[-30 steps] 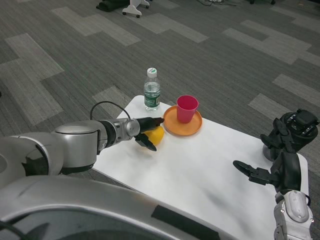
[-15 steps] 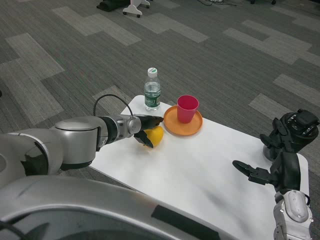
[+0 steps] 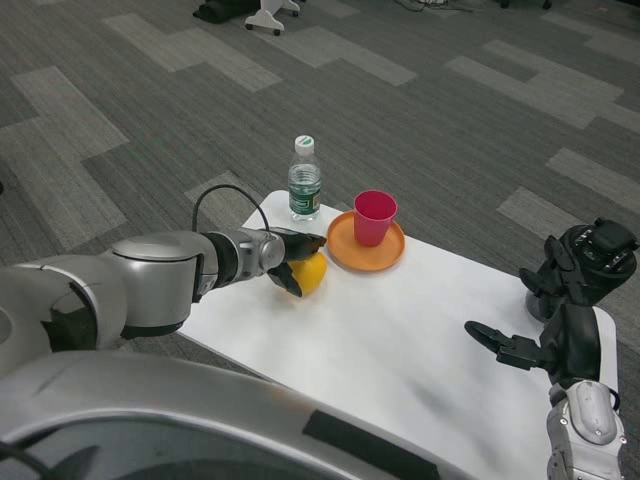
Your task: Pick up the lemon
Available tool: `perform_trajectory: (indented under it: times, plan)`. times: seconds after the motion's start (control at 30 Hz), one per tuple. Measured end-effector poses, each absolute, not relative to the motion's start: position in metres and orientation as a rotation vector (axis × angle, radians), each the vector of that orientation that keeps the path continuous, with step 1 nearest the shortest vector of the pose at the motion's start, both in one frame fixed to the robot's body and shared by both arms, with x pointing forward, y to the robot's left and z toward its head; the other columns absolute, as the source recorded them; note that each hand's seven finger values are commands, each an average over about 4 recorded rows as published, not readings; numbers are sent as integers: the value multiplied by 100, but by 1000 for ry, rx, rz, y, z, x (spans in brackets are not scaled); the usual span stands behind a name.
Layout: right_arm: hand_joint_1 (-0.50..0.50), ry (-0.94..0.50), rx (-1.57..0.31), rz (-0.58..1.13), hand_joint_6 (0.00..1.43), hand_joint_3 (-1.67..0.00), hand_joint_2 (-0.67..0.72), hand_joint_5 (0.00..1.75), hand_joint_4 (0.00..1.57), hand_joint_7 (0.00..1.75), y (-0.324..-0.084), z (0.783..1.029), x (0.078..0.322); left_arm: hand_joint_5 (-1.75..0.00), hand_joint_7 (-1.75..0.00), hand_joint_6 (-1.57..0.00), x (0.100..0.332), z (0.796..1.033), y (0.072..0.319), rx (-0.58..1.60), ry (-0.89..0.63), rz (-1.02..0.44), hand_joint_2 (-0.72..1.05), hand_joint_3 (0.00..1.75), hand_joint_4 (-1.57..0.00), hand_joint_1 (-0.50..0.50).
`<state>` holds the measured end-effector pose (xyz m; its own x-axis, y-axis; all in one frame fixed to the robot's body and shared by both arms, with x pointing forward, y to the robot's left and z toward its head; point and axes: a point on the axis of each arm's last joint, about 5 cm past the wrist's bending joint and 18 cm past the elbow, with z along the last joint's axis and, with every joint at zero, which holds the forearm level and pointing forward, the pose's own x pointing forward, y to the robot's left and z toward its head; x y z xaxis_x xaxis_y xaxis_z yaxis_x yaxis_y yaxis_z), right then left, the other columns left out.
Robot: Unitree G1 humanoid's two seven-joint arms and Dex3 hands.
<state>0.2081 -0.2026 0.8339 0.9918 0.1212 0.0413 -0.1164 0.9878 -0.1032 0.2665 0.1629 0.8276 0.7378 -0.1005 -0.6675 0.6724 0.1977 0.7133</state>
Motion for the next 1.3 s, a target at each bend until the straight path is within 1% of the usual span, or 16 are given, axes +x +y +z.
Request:
perform_trajectory:
  times: [0.03, 0.1, 0.13, 0.17, 0.23, 0.27, 0.3, 0.33, 0.4, 0.47, 0.57, 0.73, 0.87, 1.0, 1.1, 1.3]
  plan:
    - [8, -48, -101, 119, 0, -48, -22, 78, 0, 14, -203, 834, 208, -41, -2, 0, 266, 828, 163, 1267, 545, -582, 105, 9, -7, 50]
    - [8, -48, -100, 119, 0, -48, -21, 80, 0, 12, -203, 834, 208, -87, -9, -1, 267, 828, 162, 1268, 543, -583, 105, 9, -35, 50]
    - [8, -48, -100, 119, 0, -48, -21, 80, 0, 10, -203, 834, 208, -113, -16, -6, 267, 828, 162, 1268, 543, -584, 103, 9, -58, 50]
    - [8, -48, -100, 119, 0, -48, -21, 82, 0, 10, -203, 834, 208, -128, -21, -10, 267, 828, 162, 1268, 542, -585, 100, 9, -77, 50]
    - [8, -48, -100, 119, 0, -48, -19, 80, 0, 10, -203, 834, 208, -157, -31, -24, 267, 828, 162, 1269, 542, -588, 96, 9, -108, 50]
    - [8, -48, -100, 119, 0, -48, -18, 80, 0, 12, -203, 834, 208, -164, -35, -28, 267, 828, 162, 1269, 542, -589, 96, 9, -116, 50]
    - [8, -48, -100, 119, 0, -48, -18, 78, 0, 12, -202, 834, 208, -172, -42, -39, 267, 828, 161, 1270, 541, -590, 96, 9, -128, 50]
    - [8, -48, -100, 119, 0, -48, -18, 78, 0, 12, -202, 834, 208, -175, -51, -50, 267, 828, 161, 1270, 541, -591, 96, 9, -137, 50]
    - [8, -48, -100, 119, 0, -48, -18, 78, 0, 10, -202, 834, 208, -175, -61, -71, 267, 828, 161, 1270, 538, -592, 96, 9, -150, 50]
    - [8, -48, -100, 119, 0, -48, -18, 78, 0, 12, -202, 834, 208, -175, -65, -79, 267, 828, 160, 1271, 535, -595, 96, 9, -153, 50]
    - [8, -48, -100, 120, 0, -48, -19, 82, 0, 14, -202, 834, 208, -175, -82, -84, 267, 829, 160, 1271, 533, -598, 96, 9, -157, 50]
    - [7, -48, -99, 120, 0, -48, -21, 78, 0, 14, -202, 834, 208, -175, -113, -84, 267, 829, 160, 1271, 538, -609, 96, 9, -157, 50]
    - [8, -48, -98, 120, 0, -48, -22, 78, 0, 10, -202, 834, 208, -175, -124, -81, 268, 830, 160, 1256, 537, -610, 96, 9, -157, 50]
    - [8, -48, -97, 120, 0, -48, -22, 82, 0, 14, -201, 834, 208, -175, -134, -77, 270, 832, 160, 1228, 538, -613, 96, 9, -157, 50]
    - [8, -48, -96, 120, 0, -48, -22, 78, 0, 12, -201, 834, 208, -175, -134, -73, 272, 835, 161, 1188, 539, -620, 96, 9, -157, 50]
    - [8, -49, -95, 120, 0, -48, -22, 78, 0, 12, -201, 834, 208, -175, -133, -63, 276, 841, 163, 1116, 531, -625, 96, 9, -157, 50]
